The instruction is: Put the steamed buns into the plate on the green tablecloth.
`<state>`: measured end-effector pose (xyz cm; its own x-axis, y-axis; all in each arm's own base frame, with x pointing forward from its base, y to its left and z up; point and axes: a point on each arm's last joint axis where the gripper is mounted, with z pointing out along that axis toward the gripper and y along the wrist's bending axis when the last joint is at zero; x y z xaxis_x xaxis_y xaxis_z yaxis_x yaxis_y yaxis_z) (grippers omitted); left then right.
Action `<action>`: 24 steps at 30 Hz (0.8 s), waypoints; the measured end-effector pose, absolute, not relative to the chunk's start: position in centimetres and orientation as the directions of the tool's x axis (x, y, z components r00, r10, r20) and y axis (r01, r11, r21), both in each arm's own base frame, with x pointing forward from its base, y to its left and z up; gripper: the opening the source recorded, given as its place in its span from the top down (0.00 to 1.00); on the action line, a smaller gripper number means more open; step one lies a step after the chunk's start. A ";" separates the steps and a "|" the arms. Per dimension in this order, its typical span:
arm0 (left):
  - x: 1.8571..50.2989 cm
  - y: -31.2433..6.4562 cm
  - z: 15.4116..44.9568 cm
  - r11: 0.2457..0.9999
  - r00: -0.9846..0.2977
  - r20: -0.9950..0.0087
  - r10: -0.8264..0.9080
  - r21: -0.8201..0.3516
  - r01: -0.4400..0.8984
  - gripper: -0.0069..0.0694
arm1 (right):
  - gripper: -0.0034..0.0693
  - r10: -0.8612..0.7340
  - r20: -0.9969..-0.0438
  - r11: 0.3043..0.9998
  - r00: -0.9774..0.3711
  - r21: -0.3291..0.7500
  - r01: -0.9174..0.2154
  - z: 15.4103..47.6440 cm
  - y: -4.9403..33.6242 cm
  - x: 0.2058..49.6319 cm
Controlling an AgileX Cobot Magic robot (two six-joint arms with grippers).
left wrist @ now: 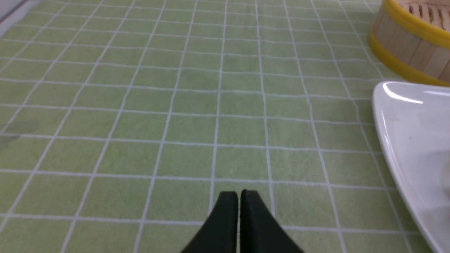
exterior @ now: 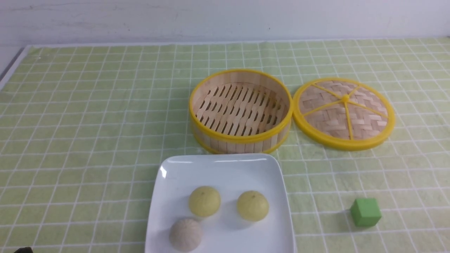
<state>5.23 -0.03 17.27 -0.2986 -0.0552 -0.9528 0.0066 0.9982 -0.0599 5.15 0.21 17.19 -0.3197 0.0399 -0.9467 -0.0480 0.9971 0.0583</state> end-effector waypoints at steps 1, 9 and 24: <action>5.2 0.0 17.3 0.998 -0.299 -0.953 -0.055 -0.060 0.007 0.86 | 0.85 0.040 -0.947 0.997 -0.320 0.058 -0.048 17.2 0.2 5.2; 5.2 0.0 17.3 0.998 -0.299 -0.953 -0.055 -0.060 0.007 0.84 | 0.84 0.040 -0.947 0.997 -0.320 0.058 -0.048 17.2 0.2 5.2; 5.2 0.0 17.3 0.998 -0.299 -0.952 -0.055 -0.060 0.006 0.84 | 0.82 0.040 -0.947 0.997 -0.320 0.058 -0.048 17.2 0.2 5.2</action>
<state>5.23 -0.02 17.26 -0.2995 -0.0553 -0.9525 0.0061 0.9982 -0.0599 5.15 0.21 17.19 -0.3197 0.0399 -0.9467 -0.0480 0.9971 0.0582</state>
